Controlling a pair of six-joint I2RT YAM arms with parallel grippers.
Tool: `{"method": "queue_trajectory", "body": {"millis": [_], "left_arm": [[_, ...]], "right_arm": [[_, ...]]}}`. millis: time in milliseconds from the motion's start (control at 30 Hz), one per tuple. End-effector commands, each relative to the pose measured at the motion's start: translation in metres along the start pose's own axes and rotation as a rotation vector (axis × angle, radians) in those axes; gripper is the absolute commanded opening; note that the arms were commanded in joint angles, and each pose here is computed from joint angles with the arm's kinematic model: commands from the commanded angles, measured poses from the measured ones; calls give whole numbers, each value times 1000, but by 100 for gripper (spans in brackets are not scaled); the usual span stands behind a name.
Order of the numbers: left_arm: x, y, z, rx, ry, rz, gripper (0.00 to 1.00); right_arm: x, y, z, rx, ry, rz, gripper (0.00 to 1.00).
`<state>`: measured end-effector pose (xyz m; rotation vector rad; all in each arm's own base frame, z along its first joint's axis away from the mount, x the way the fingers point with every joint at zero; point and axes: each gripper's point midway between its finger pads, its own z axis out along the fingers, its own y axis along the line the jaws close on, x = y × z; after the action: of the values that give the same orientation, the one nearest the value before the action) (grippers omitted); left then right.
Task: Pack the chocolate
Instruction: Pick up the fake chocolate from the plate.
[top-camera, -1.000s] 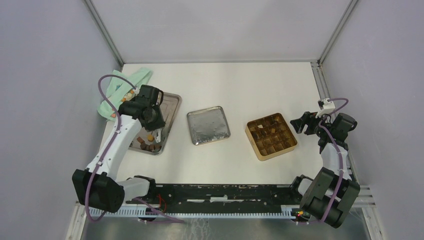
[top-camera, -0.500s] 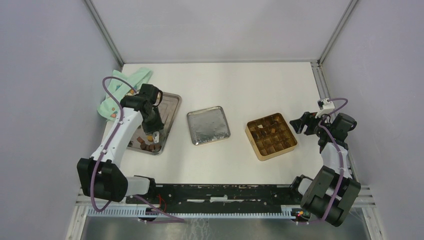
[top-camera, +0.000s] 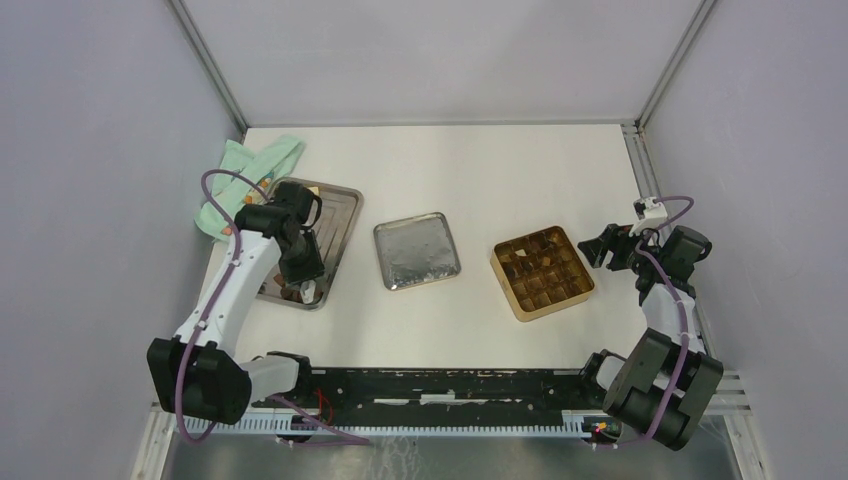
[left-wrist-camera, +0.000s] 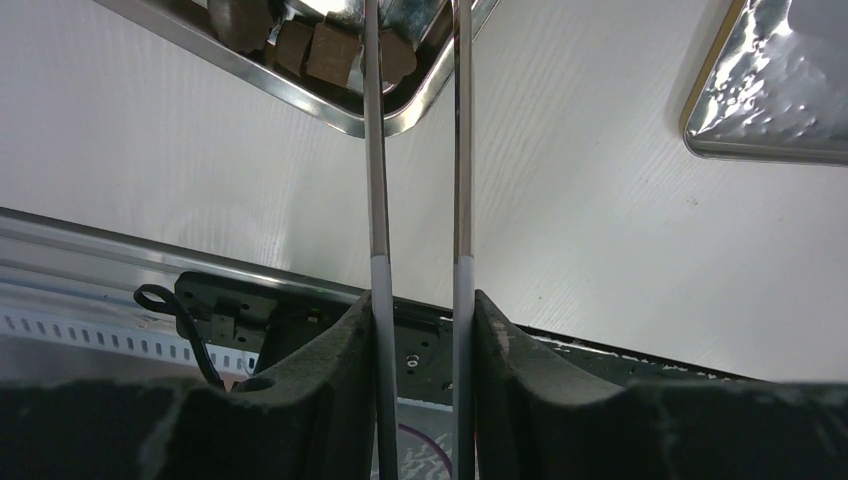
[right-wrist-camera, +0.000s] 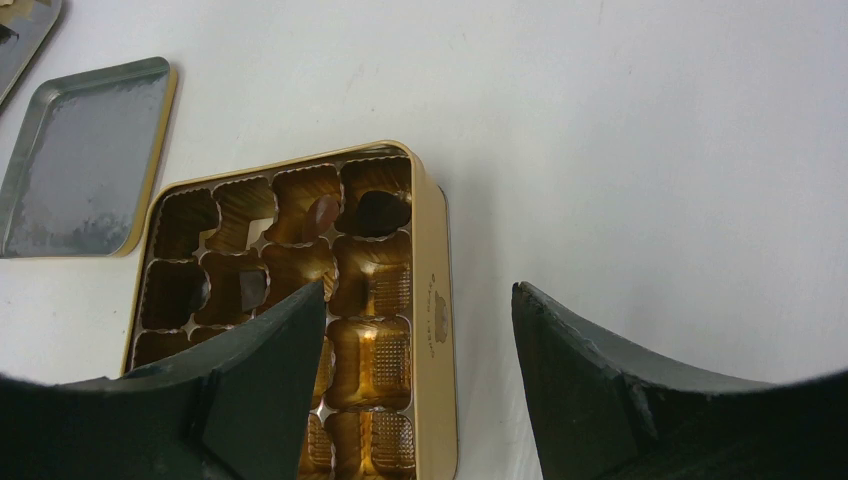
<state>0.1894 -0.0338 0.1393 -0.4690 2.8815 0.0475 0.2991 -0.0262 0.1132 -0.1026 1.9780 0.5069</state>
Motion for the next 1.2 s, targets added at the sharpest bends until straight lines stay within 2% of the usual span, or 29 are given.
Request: {"method": "queue_trajectory", "body": {"millis": [0,933,1067,1100,1167], "left_arm": [[-4,-2,-1,12,-21,-28,42],[9,-6,21,23,41,-11,45],[6,-6,21,24,34,-6,40],[5,-6,21,22,31,-4,36],[2,-7,20,24,22,-3,21]], "right_arm": [[-12,1,0,-10,-34,-54,74],[-10,2,0,-15,-34,-54,74],[-9,3,0,-16,-33,-51,74],[-10,3,0,-17,-33,-52,74],[-10,3,0,-17,-33,-52,74]]}}
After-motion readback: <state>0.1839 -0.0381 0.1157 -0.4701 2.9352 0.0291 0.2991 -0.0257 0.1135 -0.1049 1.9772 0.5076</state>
